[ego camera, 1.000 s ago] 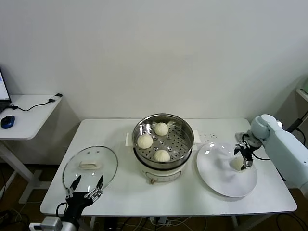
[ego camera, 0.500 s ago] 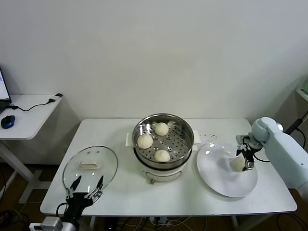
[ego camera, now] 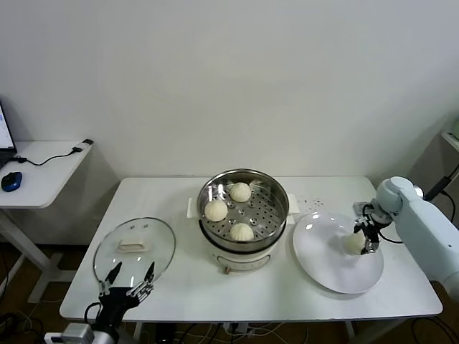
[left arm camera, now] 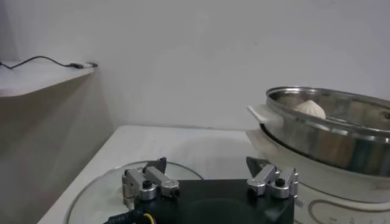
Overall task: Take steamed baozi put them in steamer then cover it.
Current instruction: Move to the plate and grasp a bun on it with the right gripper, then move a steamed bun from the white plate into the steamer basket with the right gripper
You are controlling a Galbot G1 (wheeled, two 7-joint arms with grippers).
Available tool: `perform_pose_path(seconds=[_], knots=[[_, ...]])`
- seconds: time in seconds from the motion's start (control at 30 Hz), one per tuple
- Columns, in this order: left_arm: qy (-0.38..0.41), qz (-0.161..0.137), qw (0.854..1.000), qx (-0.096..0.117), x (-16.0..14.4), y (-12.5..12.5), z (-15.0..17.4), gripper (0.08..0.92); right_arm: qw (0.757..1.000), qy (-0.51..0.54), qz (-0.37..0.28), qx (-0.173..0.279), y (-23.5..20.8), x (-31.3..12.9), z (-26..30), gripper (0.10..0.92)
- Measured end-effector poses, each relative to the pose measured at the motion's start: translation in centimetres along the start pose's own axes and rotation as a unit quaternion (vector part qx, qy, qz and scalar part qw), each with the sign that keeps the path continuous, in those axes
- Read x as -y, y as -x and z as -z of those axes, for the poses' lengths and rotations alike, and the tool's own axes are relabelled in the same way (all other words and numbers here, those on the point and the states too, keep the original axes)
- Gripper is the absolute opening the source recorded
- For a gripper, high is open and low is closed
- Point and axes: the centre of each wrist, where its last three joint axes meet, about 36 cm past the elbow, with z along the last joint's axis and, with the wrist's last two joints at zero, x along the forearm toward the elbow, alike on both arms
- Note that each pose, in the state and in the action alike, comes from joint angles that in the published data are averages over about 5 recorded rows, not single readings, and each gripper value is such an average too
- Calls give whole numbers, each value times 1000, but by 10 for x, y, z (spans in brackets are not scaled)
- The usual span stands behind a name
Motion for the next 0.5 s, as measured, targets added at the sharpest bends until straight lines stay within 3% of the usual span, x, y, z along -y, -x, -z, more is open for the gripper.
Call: perform_pose_path(seconds=[0.1,0.27,0.5], knots=[[0,0,1000,1,0,1,0,823,1000,1,-5,3,-6,1,0,613],[3,2,1000,4,0,3,0,823,1000,-2,-15,10,-27,3,3,595],[10,2,1000,5,-1,5,2,823,998,-20,-39,37,-101,17,28,592]])
